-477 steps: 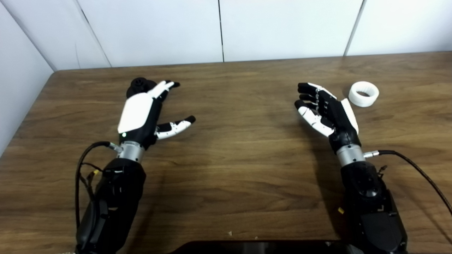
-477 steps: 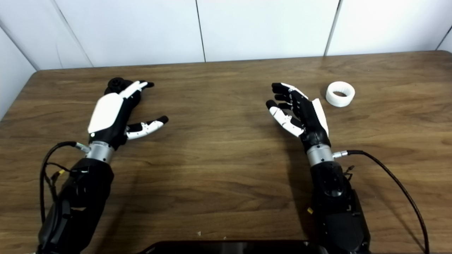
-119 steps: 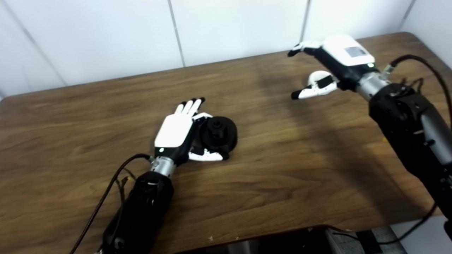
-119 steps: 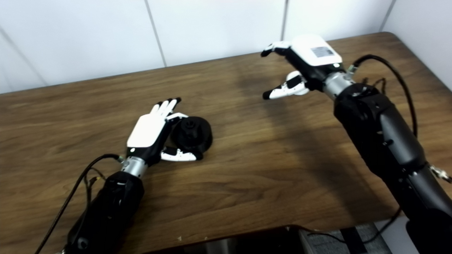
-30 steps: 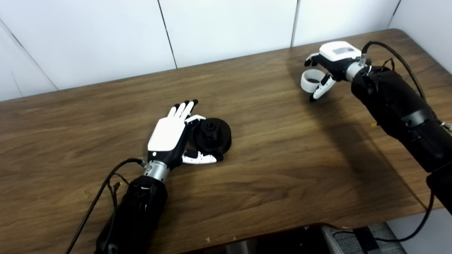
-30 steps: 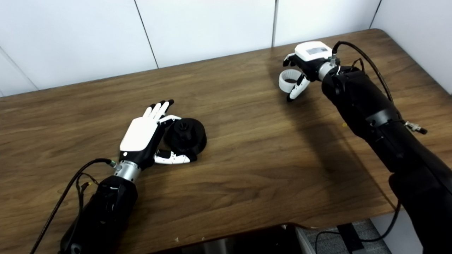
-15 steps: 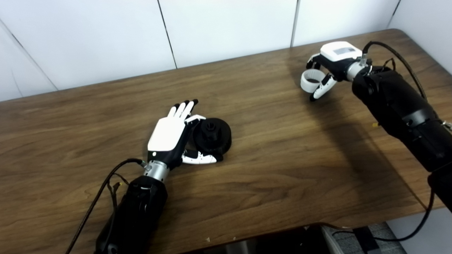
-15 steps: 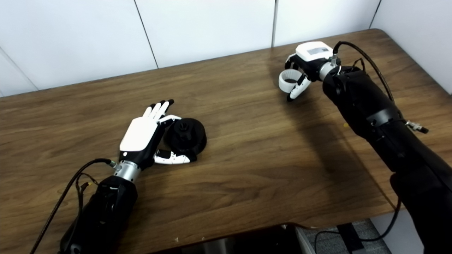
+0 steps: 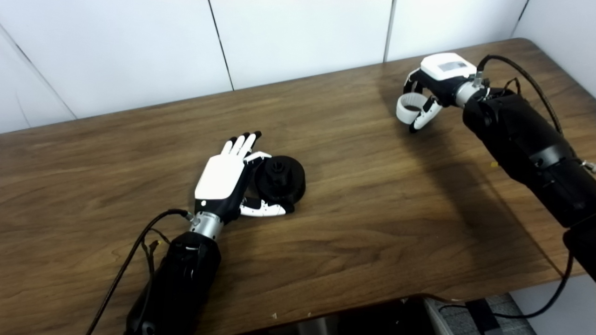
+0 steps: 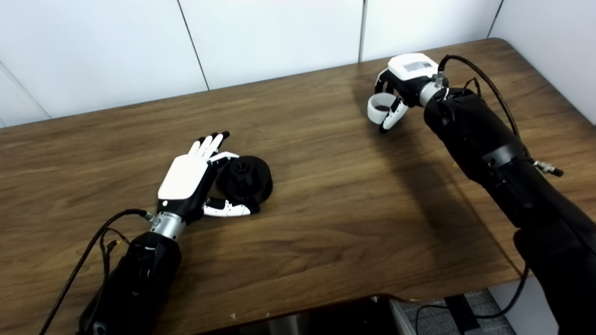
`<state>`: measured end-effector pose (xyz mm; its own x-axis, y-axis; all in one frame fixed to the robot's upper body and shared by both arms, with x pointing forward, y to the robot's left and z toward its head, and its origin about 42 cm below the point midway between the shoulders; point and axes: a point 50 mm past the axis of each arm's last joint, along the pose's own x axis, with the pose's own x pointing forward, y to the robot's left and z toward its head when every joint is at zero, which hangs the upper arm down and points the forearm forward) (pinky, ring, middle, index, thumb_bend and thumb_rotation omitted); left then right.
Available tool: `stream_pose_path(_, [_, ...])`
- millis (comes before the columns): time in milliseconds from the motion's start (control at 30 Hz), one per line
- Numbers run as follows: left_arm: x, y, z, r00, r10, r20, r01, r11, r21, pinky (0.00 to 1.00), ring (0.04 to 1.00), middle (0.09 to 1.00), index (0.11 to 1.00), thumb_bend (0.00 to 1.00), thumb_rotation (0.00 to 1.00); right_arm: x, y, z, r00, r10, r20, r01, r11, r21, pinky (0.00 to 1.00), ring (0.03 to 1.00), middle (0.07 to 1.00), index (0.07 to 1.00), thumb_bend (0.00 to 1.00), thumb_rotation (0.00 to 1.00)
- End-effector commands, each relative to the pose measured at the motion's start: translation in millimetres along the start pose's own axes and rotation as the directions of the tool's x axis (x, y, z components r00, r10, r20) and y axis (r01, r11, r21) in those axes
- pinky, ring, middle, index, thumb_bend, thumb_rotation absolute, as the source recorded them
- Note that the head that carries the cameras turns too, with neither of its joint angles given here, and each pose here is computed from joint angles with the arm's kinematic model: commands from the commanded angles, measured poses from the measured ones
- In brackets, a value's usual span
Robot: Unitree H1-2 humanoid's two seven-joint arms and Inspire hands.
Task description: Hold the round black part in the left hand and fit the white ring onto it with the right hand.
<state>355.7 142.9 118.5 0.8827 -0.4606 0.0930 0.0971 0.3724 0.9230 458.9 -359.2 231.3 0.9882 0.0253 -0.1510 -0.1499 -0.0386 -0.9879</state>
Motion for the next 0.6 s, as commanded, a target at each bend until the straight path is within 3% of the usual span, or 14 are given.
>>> stream_pose_path(0, [-19.3,-18.4,-17.5,0.991,-0.129,-0.042,0.132,0.989,0.063,1.00,1.000,1.000,0.666,1.00,0.45,-1.8,-5.6,-16.9,0.999,-0.027,-0.045,0.026,0.999,-0.037,0.82,0.713,0.592,0.652,0.78,0.15])
stream_pose_path(67, [-19.1,-18.4,-17.6,0.991,-0.128,-0.041,0.130,0.989,0.064,1.00,1.000,1.000,0.664,1.00,0.45,-1.6,-5.3,-16.8,0.998,-0.035,-0.045,0.033,0.999,-0.033,0.82,0.710,0.579,0.648,0.77,0.14])
stream_pose_path(100, [-19.0,-18.4,-17.6,0.991,-0.128,-0.041,0.131,0.989,0.065,1.00,1.000,1.000,0.665,1.00,0.45,-1.3,-5.0,-16.9,0.998,-0.038,-0.044,0.037,0.999,-0.031,0.83,0.709,0.535,0.646,0.67,0.07])
stream_pose_path(167, [-18.9,-18.3,-17.7,0.991,-0.128,-0.040,0.131,0.989,0.067,1.00,1.000,1.000,0.665,1.00,0.45,-1.1,-4.8,-16.8,0.998,-0.042,-0.043,0.041,0.999,-0.027,0.84,0.703,0.494,0.644,0.58,0.01])
stream_pose_path(567, [-19.4,-17.3,-17.1,0.991,-0.130,-0.040,0.132,0.989,0.068,1.00,1.000,1.000,0.667,1.00,0.46,-4.1,-4.2,-16.3,0.998,-0.051,-0.037,0.051,0.999,-0.012,0.86,0.686,0.486,0.626,0.56,0.00])
